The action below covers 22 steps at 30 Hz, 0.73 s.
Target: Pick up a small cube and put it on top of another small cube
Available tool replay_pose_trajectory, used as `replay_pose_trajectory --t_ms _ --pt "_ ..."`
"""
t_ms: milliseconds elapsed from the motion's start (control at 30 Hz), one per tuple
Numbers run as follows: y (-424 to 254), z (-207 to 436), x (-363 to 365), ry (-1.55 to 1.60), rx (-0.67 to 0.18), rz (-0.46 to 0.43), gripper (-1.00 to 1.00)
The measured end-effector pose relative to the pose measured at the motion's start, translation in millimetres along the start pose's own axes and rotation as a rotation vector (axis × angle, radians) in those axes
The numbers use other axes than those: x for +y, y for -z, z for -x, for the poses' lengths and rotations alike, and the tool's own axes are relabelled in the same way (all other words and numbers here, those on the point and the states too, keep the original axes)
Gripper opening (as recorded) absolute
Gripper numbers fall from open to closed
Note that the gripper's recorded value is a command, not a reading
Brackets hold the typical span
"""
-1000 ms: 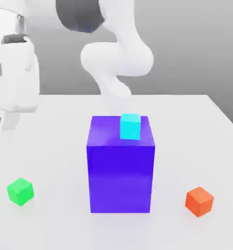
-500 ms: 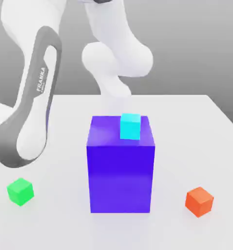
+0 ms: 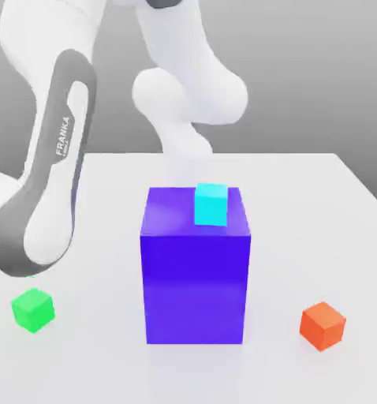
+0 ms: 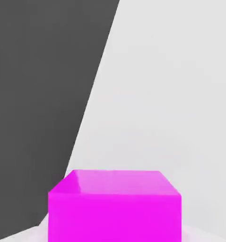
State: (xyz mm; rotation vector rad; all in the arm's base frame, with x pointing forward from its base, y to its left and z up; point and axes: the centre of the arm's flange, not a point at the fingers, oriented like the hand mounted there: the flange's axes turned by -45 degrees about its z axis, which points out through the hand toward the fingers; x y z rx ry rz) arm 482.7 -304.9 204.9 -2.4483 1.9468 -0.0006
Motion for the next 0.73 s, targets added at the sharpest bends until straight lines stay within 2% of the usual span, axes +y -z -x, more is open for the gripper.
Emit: replay_pose_trajectory --t_ms 433,600,633,733 --pt "38.8 51.0 146.3 -0.385 0.009 0.005 -1.0" --pt "-8.8 57.5 151.7 -0.4 0.012 0.008 -1.0" --pt "-19.0 58.0 152.3 -0.4 0.012 0.008 1.0" --pt "-19.0 58.0 152.3 -0.4 0.012 0.008 1.0"
